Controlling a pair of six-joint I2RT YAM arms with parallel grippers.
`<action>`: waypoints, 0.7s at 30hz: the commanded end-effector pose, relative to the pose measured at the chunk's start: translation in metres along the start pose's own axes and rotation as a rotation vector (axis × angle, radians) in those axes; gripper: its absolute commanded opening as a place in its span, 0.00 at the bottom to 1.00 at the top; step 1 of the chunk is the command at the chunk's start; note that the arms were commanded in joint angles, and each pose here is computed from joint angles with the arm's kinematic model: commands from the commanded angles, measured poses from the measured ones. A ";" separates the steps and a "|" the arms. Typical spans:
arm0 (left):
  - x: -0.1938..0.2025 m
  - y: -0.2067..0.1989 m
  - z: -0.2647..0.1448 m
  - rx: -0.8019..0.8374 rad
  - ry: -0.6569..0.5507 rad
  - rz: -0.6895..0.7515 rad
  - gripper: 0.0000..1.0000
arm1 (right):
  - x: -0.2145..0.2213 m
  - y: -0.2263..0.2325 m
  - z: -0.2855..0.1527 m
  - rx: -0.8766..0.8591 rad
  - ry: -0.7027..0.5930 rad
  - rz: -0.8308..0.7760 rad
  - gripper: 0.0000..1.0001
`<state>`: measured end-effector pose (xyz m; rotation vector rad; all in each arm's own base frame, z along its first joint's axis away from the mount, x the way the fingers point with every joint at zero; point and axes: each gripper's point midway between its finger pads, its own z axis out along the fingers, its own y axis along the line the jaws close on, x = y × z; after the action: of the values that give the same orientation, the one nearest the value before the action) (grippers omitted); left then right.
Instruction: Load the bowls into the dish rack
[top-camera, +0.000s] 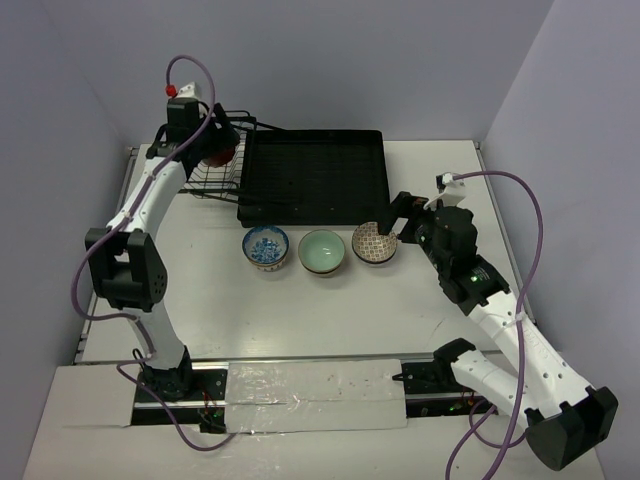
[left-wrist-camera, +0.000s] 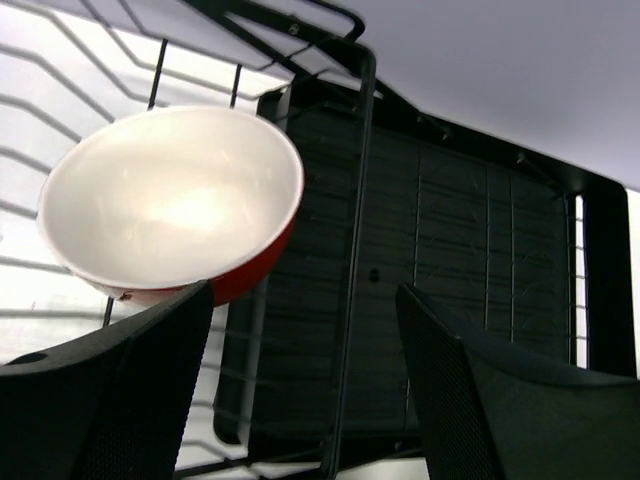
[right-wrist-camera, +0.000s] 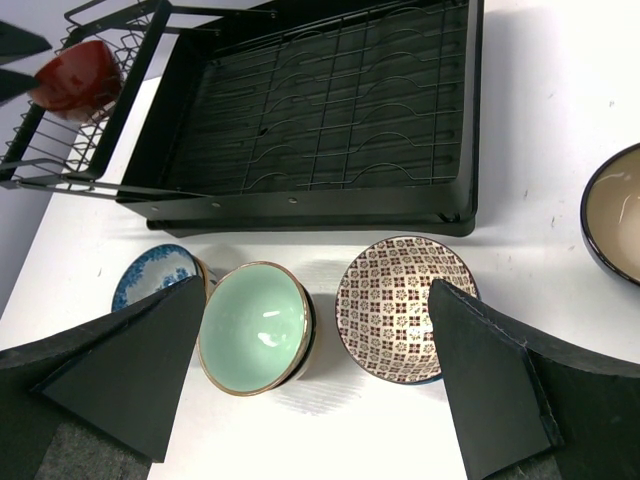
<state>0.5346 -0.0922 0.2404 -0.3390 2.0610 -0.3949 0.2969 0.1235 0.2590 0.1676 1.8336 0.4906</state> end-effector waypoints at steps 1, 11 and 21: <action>-0.016 -0.005 0.011 0.005 -0.037 -0.007 0.79 | -0.010 0.006 0.000 -0.023 -0.033 -0.014 1.00; -0.053 0.000 -0.029 -0.046 -0.170 0.126 0.80 | -0.006 0.002 0.001 -0.009 -0.025 -0.021 1.00; -0.045 -0.002 -0.027 0.023 -0.029 0.549 0.78 | -0.004 0.004 0.000 -0.018 -0.020 -0.023 1.00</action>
<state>0.5365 -0.0694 0.2813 0.0164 2.0163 -0.1238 0.2970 0.1228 0.2587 0.1569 1.8339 0.4813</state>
